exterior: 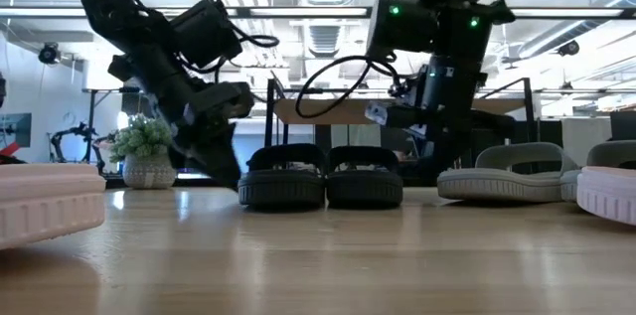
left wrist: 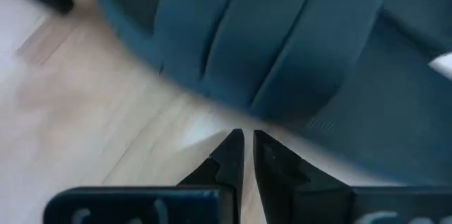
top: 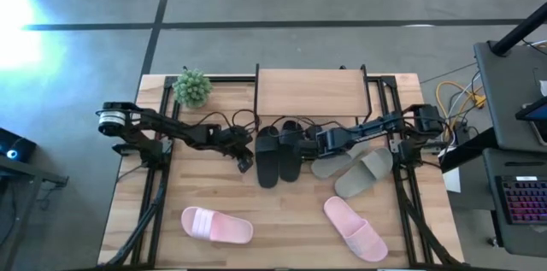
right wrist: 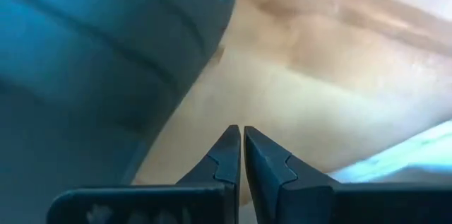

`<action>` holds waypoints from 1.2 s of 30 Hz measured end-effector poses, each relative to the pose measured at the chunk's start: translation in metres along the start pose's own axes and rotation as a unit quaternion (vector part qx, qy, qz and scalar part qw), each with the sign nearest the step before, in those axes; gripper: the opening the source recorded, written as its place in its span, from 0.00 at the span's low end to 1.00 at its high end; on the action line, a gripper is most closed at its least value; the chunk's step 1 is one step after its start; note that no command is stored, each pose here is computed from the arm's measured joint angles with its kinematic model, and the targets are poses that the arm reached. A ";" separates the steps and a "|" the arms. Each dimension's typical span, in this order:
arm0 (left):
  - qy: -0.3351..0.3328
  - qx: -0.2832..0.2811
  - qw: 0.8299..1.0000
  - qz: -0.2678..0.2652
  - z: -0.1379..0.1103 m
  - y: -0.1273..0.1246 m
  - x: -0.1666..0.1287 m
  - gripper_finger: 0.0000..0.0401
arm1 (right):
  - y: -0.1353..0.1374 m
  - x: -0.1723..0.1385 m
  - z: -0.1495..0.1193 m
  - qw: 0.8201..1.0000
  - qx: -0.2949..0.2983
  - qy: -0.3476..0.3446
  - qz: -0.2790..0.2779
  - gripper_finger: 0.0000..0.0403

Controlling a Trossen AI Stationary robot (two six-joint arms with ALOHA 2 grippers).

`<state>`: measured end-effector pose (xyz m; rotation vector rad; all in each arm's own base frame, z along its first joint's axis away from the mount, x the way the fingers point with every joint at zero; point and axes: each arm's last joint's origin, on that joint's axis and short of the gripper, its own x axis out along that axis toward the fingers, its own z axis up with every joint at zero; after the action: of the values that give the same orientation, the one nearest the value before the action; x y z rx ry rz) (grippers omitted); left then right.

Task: Pick and place slides into the shelf
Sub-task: Adjust the black slippers

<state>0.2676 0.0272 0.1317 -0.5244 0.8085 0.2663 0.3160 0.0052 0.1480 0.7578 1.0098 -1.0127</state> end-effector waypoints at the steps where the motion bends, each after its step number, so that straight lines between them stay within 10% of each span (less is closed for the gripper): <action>1: -0.005 0.000 1.000 -0.004 0.002 -0.001 0.001 0.04 | 0.001 -0.001 -0.002 1.000 -0.002 0.002 0.001 0.03; 16: 0.000 -0.013 1.000 0.003 0.015 0.004 0.020 0.04 | 0.004 -0.005 -0.016 0.999 -0.017 0.045 0.015 0.03; 24: 0.040 -0.010 0.999 -0.011 0.012 -0.004 -0.012 0.04 | 0.019 -0.020 -0.030 0.986 -0.044 0.113 0.112 0.03; 36: -0.022 -0.029 0.991 -0.132 0.021 -0.041 -0.016 0.04 | 0.037 -0.037 -0.039 0.971 -0.015 0.116 0.211 0.03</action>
<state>0.2873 0.0034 0.1699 -0.6705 0.6805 0.0561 0.3316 0.0651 0.1708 1.0303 1.0033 -0.5481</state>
